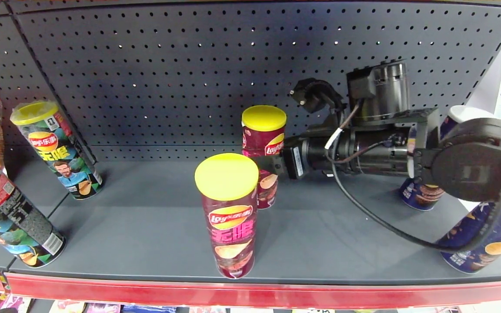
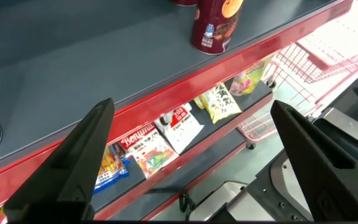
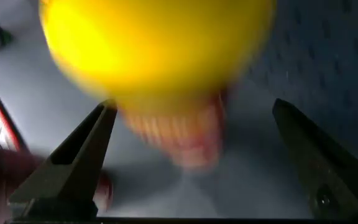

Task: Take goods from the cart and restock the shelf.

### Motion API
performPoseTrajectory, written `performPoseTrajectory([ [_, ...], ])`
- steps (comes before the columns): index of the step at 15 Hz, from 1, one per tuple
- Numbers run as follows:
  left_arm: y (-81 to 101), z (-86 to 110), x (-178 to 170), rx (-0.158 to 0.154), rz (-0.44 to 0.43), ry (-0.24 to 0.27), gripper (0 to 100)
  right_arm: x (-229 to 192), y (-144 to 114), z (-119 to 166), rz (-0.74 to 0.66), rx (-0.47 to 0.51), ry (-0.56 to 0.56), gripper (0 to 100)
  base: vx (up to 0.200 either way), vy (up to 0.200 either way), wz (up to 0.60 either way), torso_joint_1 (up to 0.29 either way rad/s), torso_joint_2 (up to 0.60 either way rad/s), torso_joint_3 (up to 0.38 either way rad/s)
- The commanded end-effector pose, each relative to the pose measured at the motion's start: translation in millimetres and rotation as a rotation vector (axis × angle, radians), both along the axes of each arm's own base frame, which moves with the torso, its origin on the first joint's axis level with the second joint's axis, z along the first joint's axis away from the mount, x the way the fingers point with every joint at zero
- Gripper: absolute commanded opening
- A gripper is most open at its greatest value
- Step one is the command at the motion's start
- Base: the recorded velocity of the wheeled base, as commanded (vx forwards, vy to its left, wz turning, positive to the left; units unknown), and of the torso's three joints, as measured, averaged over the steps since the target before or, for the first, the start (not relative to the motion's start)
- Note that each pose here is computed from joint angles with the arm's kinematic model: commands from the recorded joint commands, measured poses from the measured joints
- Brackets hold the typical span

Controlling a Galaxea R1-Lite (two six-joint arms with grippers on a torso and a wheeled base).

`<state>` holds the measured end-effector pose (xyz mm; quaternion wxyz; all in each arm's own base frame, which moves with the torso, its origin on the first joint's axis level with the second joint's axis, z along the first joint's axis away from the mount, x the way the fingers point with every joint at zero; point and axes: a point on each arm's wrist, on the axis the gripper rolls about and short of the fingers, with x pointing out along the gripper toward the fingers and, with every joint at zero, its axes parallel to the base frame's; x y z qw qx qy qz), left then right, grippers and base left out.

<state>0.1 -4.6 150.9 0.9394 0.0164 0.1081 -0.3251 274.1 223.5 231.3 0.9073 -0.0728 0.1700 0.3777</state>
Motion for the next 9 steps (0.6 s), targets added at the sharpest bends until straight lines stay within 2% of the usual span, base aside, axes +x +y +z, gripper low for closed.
performPoseTrajectory([
  [1,-2.3,0.1,4.7,0.016,0.005,0.029,100,-28.4,-24.2,8.3,-0.011,0.003,-0.009,100,0.0,0.0,0.0,0.0,0.0,0.0],
  [6,-8.5,2.4,18.1,0.054,0.045,0.103,100,-91.9,-75.6,-3.1,-0.044,-0.026,0.005,100,0.0,0.0,0.0,0.0,0.0,0.0],
  [7,-11.6,1.7,25.1,0.076,0.068,0.144,100,-115.2,-94.9,-6.5,-0.06,-0.024,-0.007,100,0.0,0.0,0.0,0.0,0.0,0.0],
  [9,-14.2,1.1,31.0,0.093,0.083,0.171,100,-134.4,-110.5,-9.8,-0.068,-0.017,-0.023,100,0.0,0.0,0.0,0.0,0.0,0.0],
])
